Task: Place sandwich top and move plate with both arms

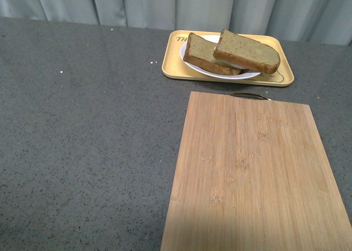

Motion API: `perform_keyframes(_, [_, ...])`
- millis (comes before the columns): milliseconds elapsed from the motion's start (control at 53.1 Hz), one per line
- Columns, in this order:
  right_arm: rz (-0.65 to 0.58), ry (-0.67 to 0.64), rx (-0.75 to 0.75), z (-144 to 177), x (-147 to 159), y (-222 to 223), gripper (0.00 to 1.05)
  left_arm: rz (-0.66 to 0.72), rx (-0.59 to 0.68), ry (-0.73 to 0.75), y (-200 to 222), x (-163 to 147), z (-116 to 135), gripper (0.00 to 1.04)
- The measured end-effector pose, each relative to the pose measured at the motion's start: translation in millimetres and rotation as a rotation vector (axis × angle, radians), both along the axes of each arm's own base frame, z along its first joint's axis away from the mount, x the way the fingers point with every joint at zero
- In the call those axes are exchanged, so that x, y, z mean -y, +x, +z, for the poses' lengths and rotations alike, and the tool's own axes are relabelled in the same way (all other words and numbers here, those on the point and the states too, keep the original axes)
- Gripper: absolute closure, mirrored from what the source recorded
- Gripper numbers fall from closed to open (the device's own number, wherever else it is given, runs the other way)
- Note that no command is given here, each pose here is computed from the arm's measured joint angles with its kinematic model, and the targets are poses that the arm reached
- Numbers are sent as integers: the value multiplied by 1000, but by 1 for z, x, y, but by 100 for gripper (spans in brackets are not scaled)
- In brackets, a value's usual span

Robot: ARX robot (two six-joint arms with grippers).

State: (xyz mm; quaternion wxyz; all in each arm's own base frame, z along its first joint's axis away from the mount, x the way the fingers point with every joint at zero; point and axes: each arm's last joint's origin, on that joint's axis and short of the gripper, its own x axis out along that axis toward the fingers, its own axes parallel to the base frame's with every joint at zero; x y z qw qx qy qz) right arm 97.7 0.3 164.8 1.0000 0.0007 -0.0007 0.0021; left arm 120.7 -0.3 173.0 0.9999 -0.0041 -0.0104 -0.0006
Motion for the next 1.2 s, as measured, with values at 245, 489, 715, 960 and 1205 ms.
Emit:
perform_keyframes(245, [0, 0, 0, 0, 0, 0, 9, 0, 2, 0, -7, 0, 0, 101])
perform_keyframes(489, [0, 0, 0, 0, 0, 0, 9, 0, 1, 0, -12, 0, 0, 101])
perform_keyframes(715, [0, 0, 0, 0, 0, 0, 9, -1, -5, 0, -24, 0, -3, 101])
perform_keyframes(960, [0, 0, 0, 0, 0, 0, 9, -2, -4, 0, -24, 0, -3, 68])
perform_keyframes(1205, [0, 0, 0, 0, 0, 0, 9, -2, -4, 0, -24, 0, -3, 29])
